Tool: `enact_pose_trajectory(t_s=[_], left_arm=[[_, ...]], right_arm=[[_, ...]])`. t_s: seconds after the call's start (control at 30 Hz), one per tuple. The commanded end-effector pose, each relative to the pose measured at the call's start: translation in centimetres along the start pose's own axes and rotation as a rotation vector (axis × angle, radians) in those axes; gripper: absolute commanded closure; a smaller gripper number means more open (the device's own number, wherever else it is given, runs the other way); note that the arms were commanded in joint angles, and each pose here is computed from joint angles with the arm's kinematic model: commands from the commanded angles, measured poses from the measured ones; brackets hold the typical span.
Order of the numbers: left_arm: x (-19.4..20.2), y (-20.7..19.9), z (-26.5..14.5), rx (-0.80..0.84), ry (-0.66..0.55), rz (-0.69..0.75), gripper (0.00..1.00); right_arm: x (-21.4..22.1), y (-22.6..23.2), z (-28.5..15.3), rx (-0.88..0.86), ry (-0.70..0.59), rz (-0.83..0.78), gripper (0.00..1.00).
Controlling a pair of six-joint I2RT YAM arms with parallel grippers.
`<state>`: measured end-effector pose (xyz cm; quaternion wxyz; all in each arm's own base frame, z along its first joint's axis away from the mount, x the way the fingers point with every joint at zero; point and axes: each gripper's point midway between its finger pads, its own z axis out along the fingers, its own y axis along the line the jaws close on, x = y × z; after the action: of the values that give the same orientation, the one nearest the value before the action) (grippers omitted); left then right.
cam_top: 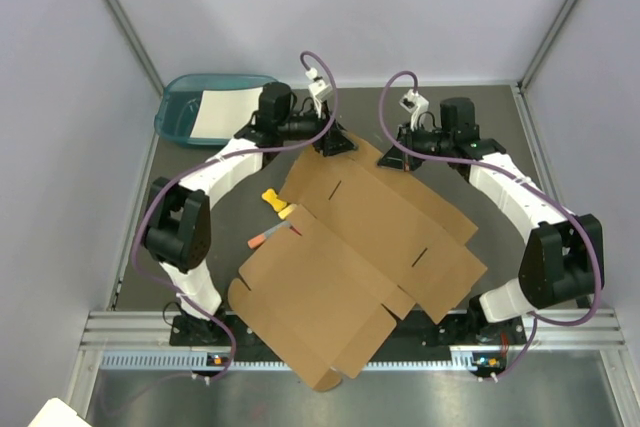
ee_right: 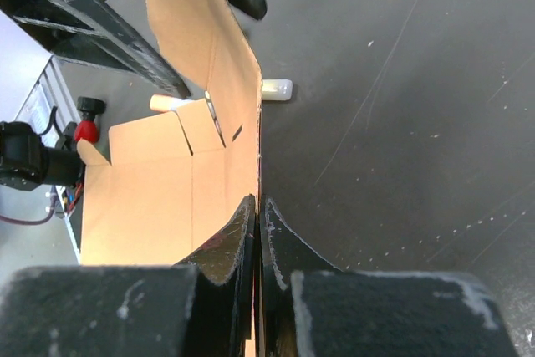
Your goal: Fold the paper box
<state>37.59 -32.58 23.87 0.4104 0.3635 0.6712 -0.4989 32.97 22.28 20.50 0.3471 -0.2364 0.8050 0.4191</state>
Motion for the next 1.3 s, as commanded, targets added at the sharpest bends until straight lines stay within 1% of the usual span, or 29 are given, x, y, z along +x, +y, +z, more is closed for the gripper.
enact_pose_trajectory(t_s=[0.0, 0.1, 0.13, 0.2, 0.23, 0.27, 0.3, 0.33, 0.37, 0.4, 0.43, 0.5, 0.63, 0.73, 0.77, 0.87, 0.9, 0.97, 1.03, 1.1, 1.13, 1.2, 1.23, 1.27], left_arm=[[-1.4, -0.5, 0.6, -0.056, 0.003, 0.108, 0.48], [-0.4, -0.2, 0.8, -0.102, 0.028, 0.119, 0.57], [-0.2, -0.1, 0.8, -0.113, 0.029, 0.123, 0.64], [0.0, 0.3, 0.5, -0.148, 0.024, 0.117, 0.71], [0.0, 0.3, 0.4, -0.157, 0.019, 0.099, 0.80], [-0.1, 0.3, 0.3, -0.170, 0.009, 0.085, 0.86], [-0.4, 0.1, 0.3, -0.177, -0.011, 0.074, 0.95], [-0.4, 0.1, 0.3, -0.196, -0.026, 0.052, 1.00], [-0.4, -0.1, 0.3, -0.204, -0.039, 0.020, 1.00], [0.1, -0.9, 0.5, -0.204, -0.039, 0.018, 1.00], [-0.1, -0.6, 0.5, -0.247, -0.059, 0.038, 1.00], [0.3, -1.9, 1.1, -0.270, -0.055, 0.076, 1.00], [0.3, -2.1, 1.7, -0.372, -0.050, 0.122, 1.00], [0.6, -1.6, 1.8, -0.486, -0.047, 0.143, 1.00], [0.9, -1.2, 1.7, -0.549, -0.047, 0.146, 1.00], [1.6, -0.9, 1.8, -0.642, -0.046, 0.155, 1.00], [1.4, -0.3, 1.4, -0.717, -0.065, 0.163, 1.00], [1.8, -0.5, 1.8, -0.779, -0.068, 0.185, 1.00], [1.4, 0.4, 1.1, -0.917, -0.106, 0.204, 1.00], [1.8, 0.3, 1.8, -1.005, -0.119, 0.199, 1.00], [1.6, 0.8, 1.2, -1.080, -0.140, 0.204, 1.00], [2.1, 0.4, 2.1, -1.131, -0.150, 0.207, 1.00], [2.1, 0.6, 1.6, -1.201, -0.166, 0.208, 1.00], [2.3, 0.3, 2.2, -1.232, -0.177, 0.210, 1.00]], right_arm=[[-3.1, 0.2, -0.7, 0.026, -0.072, -0.062, 1.00], [-3.2, -0.1, -0.8, 0.042, -0.077, -0.067, 1.00], [-3.2, 0.1, -0.8, 0.041, -0.077, -0.067, 1.00], [-3.2, -0.2, -0.9, 0.053, -0.079, -0.068, 1.00], [-3.2, -0.3, -0.9, 0.059, -0.080, -0.068, 1.00], [-3.1, -0.4, -1.0, 0.069, -0.082, -0.067, 1.00], [-3.2, -0.5, -1.0, 0.075, -0.085, -0.069, 1.00], [-3.3, -0.6, -1.0, 0.082, -0.088, -0.069, 1.00], [-3.3, -0.8, -1.1, 0.096, -0.089, -0.068, 1.00], [-3.3, -0.8, -1.2, 0.104, -0.092, -0.067, 1.00], [-3.4, -0.9, -1.2, 0.113, -0.094, -0.068, 1.00], [-3.5, -1.0, -1.5, 0.132, -0.104, -0.073, 1.00], [-3.8, -1.2, -1.9, 0.164, -0.119, -0.073, 1.00], [-4.0, -1.5, -2.1, 0.211, -0.130, -0.068, 1.00], [-4.0, -1.5, -2.0, 0.219, -0.128, -0.069, 1.00], [-3.9, -1.6, -2.0, 0.263, -0.129, -0.079, 1.00], [-3.7, -1.5, -2.0, 0.275, -0.123, -0.080, 1.00], [-3.6, -1.7, -2.0, 0.317, -0.123, -0.088, 1.00], [-3.5, -2.1, -2.1, 0.354, -0.124, -0.082, 1.00], [-3.2, -2.0, -2.0, 0.363, -0.122, -0.082, 1.00], [-3.0, -2.2, -1.9, 0.378, -0.120, -0.078, 1.00], [-2.8, -2.0, -1.8, 0.383, -0.117, -0.073, 1.00], [-2.7, -2.2, -1.7, 0.397, -0.118, -0.067, 1.00], [-2.6, -2.2, -1.7, 0.396, -0.116, -0.066, 1.00]])
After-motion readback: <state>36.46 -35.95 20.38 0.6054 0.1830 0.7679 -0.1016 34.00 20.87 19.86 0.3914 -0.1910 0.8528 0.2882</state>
